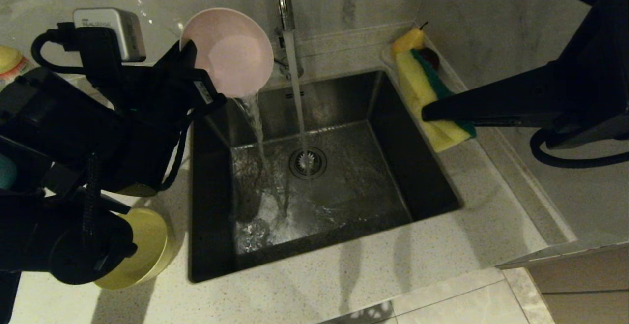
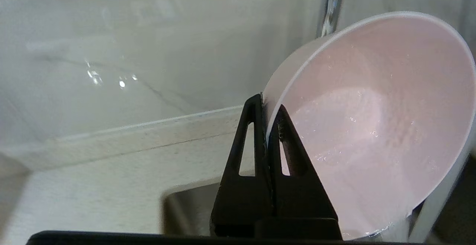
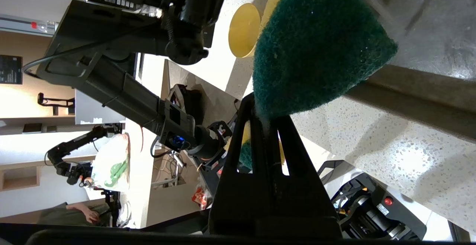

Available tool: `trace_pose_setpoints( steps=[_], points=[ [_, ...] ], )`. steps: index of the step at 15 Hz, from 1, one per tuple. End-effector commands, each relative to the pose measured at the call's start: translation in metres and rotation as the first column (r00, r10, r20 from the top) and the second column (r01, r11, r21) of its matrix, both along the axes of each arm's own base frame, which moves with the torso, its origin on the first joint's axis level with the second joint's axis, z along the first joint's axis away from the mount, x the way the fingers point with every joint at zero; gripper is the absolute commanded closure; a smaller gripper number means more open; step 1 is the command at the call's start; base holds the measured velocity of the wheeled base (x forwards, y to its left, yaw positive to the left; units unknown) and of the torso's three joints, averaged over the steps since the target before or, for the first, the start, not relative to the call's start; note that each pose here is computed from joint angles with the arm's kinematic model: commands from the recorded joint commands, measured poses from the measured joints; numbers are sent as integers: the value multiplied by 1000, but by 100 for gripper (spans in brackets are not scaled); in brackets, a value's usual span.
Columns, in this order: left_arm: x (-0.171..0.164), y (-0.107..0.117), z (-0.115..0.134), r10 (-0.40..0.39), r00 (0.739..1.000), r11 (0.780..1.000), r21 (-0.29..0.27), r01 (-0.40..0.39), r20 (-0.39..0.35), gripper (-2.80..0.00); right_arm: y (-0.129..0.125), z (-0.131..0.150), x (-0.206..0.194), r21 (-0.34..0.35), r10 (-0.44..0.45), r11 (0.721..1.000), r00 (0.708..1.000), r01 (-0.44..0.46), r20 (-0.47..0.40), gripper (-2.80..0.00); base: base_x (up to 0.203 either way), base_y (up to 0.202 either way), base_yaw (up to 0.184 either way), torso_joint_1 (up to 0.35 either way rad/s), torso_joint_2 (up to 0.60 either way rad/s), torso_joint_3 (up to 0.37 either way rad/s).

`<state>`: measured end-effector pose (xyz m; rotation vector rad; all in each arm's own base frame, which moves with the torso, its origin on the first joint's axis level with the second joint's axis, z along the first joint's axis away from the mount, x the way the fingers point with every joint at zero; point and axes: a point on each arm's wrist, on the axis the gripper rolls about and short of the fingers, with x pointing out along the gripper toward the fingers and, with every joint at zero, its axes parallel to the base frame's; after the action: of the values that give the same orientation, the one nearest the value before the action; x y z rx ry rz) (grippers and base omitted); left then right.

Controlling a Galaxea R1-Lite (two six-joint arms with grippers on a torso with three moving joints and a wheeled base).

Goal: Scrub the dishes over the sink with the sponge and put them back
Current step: Rinse the bowl

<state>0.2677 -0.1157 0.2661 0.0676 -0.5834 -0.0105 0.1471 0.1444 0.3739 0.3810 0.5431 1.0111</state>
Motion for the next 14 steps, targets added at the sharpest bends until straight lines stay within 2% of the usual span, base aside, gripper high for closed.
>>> trace_pose_setpoints(
  steps=[1, 4, 9, 11, 12, 14],
  points=[
    [-13, 6, 6, 9, 1000, 1000, 13, -9, 24, 0, 1, -1, 1, -2, 1, 1000, 1000, -1, -6, 0, 0, 0, 0, 0, 0, 0],
    [-21, 9, 13, -14, 999, 1000, 17, 13, 52, 0, 2, -2, 3, -5, 0, 1000, 1000, 0, -10, 0, 0, 0, 0, 0, 0, 0],
    [-23, 13, 21, -11, 997, 1000, -7, 11, 77, 0, 2, 0, 2, -2, 1, 1000, 1000, -1, -6, 0, 0, 0, 0, 0, 0, 0],
    [-14, 17, 13, 11, 1000, 1000, 20, -10, -26, 0, 2, -1, 2, -3, 1, 1000, 1000, -1, -8, 0, 0, 0, 0, 0, 0, 0],
    [-5, 21, 3, 17, 988, 1000, 29, -13, -156, 0, 1, -2, 1, -7, -2, 1000, 1000, 2, -11, 0, 0, 0, 0, 0, 0, 0],
    [7, 33, -7, 5, 935, 999, -36, -19, -355, 0, 0, -2, 1, -8, -4, 1000, 1000, 4, -13, 0, 0, 0, 0, 0, 0, 0]
  ],
)
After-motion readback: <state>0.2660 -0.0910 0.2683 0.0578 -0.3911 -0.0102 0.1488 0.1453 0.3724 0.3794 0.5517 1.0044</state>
